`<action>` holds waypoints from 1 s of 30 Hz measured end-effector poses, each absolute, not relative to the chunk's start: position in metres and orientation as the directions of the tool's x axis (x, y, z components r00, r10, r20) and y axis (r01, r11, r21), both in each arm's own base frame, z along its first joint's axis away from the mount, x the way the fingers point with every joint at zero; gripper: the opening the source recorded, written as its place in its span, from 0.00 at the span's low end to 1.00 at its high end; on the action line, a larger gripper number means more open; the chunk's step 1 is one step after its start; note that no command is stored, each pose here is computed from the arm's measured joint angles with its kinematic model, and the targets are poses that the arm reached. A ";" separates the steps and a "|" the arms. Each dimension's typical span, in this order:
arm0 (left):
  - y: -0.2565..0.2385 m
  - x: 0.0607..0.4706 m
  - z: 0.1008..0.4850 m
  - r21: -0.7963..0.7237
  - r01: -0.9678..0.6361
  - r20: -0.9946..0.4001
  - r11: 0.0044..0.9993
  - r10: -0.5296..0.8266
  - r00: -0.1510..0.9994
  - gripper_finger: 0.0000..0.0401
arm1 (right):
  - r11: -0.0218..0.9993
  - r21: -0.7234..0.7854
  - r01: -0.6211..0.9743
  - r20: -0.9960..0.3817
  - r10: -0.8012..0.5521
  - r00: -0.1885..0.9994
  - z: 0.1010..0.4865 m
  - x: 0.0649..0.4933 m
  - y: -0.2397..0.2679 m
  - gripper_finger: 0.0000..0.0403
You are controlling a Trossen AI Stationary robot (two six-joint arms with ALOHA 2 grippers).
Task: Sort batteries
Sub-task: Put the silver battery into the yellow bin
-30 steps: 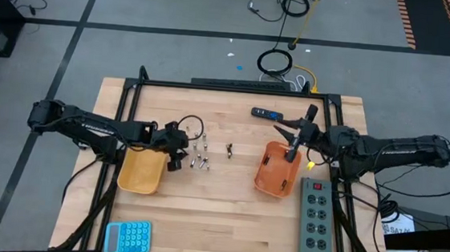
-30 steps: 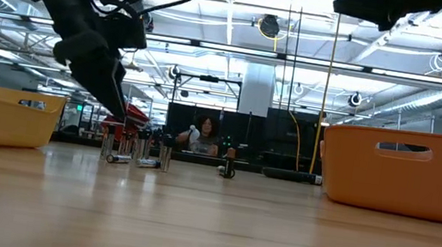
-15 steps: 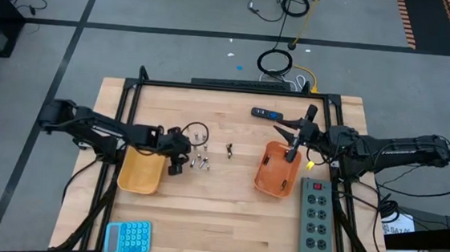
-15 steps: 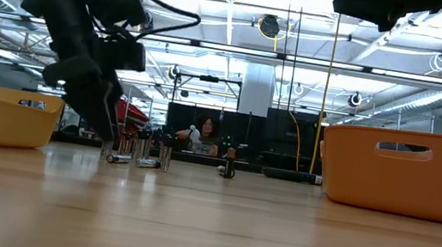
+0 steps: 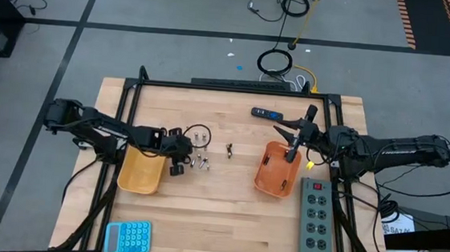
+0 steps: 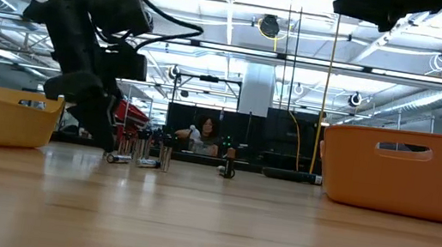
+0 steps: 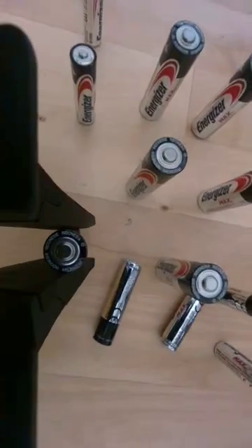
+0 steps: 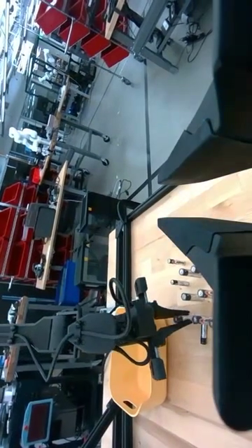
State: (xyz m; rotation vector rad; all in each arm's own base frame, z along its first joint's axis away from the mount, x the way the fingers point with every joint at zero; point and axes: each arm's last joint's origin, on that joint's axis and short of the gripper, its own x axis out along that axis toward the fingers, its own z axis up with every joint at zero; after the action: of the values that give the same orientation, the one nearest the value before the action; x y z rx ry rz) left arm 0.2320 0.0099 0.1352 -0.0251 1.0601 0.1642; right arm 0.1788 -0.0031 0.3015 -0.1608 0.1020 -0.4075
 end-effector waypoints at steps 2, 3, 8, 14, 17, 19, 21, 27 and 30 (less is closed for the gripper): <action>0.007 0.231 0.139 0.048 -0.154 -0.876 0.987 0.116 0.469 0.13 | 0.905 -0.181 0.385 -0.066 -0.402 0.913 0.301 0.179 -0.003 0.19; 0.005 0.232 0.145 0.044 -0.149 -0.876 0.988 0.110 0.470 0.13 | 0.905 -0.183 0.385 -0.066 -0.402 0.913 0.302 0.179 -0.003 0.19; -0.006 0.234 0.191 0.015 -0.156 -0.844 0.988 0.096 0.528 0.13 | 0.899 -0.207 0.385 -0.046 -0.402 0.914 0.304 0.179 -0.003 0.19; -0.029 0.208 0.225 -0.185 -0.211 -0.912 0.960 -0.087 0.402 0.13 | 0.879 -0.261 0.400 0.001 -0.414 0.910 0.310 0.175 -0.004 0.19; -0.045 0.186 0.217 -0.199 -0.299 -0.957 0.933 -0.119 0.265 0.13 | 0.851 -0.277 0.447 0.022 -0.459 0.888 0.315 0.166 -0.005 0.19; -0.054 0.174 0.207 -0.168 -0.352 -0.975 0.921 -0.103 0.196 0.13 | 0.842 -0.280 0.461 0.037 -0.471 0.881 0.318 0.160 -0.006 0.19; -0.060 0.167 0.199 -0.139 -0.394 -0.981 0.908 -0.074 0.177 0.16 | 0.841 -0.274 0.466 0.056 -0.470 0.881 0.321 0.155 -0.006 0.19; -0.068 0.163 0.203 -0.125 -0.435 -0.982 0.892 -0.048 0.184 0.51 | 0.838 -0.280 0.469 0.071 -0.470 0.880 0.323 0.151 -0.007 0.19; -0.068 0.168 0.210 -0.122 -0.416 -0.973 0.901 -0.027 0.228 0.58 | 0.836 -0.284 0.471 0.076 -0.470 0.880 0.323 0.153 -0.006 0.19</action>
State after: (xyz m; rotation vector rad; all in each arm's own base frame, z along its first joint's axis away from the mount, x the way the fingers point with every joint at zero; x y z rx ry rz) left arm 0.1680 -0.0676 0.2101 -0.3958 1.3232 0.2774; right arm 0.1528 -0.0065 0.3234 -0.3010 -0.0032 -0.4977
